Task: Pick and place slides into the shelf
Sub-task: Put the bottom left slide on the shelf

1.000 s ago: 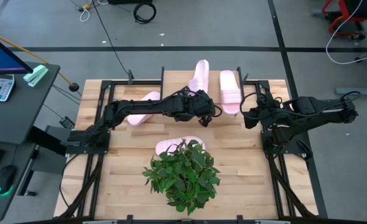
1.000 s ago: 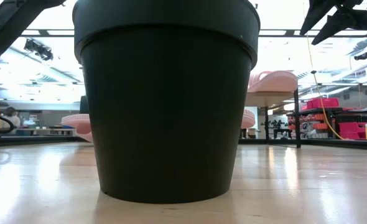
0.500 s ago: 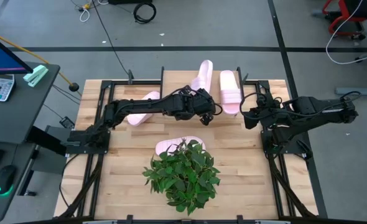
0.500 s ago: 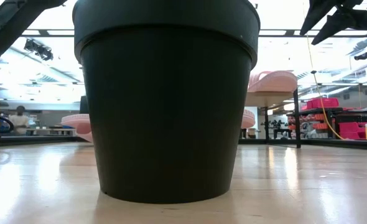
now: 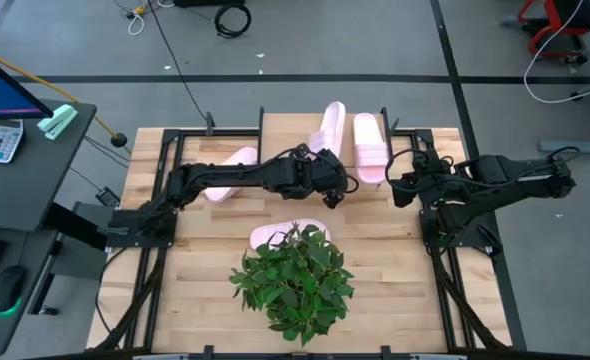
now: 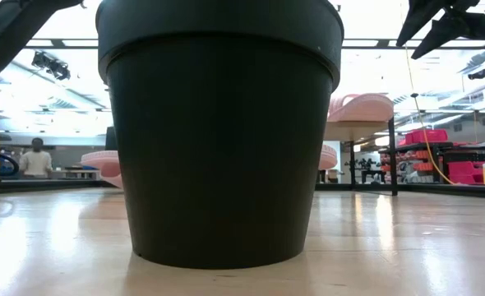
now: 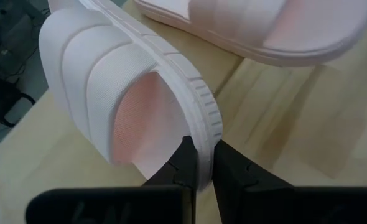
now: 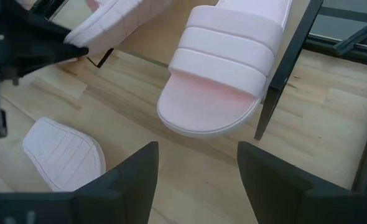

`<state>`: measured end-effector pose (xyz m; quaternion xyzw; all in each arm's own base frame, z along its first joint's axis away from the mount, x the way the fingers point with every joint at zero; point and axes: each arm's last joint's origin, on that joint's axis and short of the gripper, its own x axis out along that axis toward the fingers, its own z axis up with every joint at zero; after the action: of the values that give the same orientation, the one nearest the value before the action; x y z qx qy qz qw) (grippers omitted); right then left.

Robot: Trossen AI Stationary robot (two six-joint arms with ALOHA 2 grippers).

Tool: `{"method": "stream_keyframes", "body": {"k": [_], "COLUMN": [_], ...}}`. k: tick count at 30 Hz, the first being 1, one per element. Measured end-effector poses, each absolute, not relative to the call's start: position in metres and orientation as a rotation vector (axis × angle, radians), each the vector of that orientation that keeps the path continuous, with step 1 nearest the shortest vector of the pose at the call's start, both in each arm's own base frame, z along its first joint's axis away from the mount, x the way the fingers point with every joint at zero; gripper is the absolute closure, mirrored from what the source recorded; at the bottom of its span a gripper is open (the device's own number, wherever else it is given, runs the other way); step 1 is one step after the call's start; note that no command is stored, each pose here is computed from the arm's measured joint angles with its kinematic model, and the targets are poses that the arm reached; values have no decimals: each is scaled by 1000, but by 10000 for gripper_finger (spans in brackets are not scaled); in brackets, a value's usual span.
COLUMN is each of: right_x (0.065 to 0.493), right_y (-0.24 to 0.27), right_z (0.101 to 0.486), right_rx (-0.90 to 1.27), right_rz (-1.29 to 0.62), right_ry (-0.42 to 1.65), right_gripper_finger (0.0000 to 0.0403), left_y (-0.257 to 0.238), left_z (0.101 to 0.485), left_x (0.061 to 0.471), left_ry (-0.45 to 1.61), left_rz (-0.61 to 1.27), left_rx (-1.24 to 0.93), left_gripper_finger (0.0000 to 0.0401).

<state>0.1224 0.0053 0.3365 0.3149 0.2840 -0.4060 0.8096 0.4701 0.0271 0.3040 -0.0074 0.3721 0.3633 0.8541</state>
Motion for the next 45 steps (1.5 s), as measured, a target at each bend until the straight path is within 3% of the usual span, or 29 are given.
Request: {"method": "stream_keyframes", "body": {"k": [11,21,28,35,45], "right_x": [122,122,122,122,123], "right_y": [5,5,5,5,6], "right_z": [337,337,337,337,336], "right_rx": [673,675,682,683,673], "right_rz": [-867,-868,-871,-871,-852], "right_ry": [608,607,603,603,624], "right_gripper_finger": [179,179,179,179,179], "left_y": [28,30,32,33,33], "left_z": [304,308,310,312,304], "left_x": [471,476,479,481,472], "left_ry": [782,722,679,660,857], "left_rz": [742,717,716,707,626], "left_rx": [-35,-77,-101,-86,106], "left_gripper_finger": [357,275,241,242,240]}}
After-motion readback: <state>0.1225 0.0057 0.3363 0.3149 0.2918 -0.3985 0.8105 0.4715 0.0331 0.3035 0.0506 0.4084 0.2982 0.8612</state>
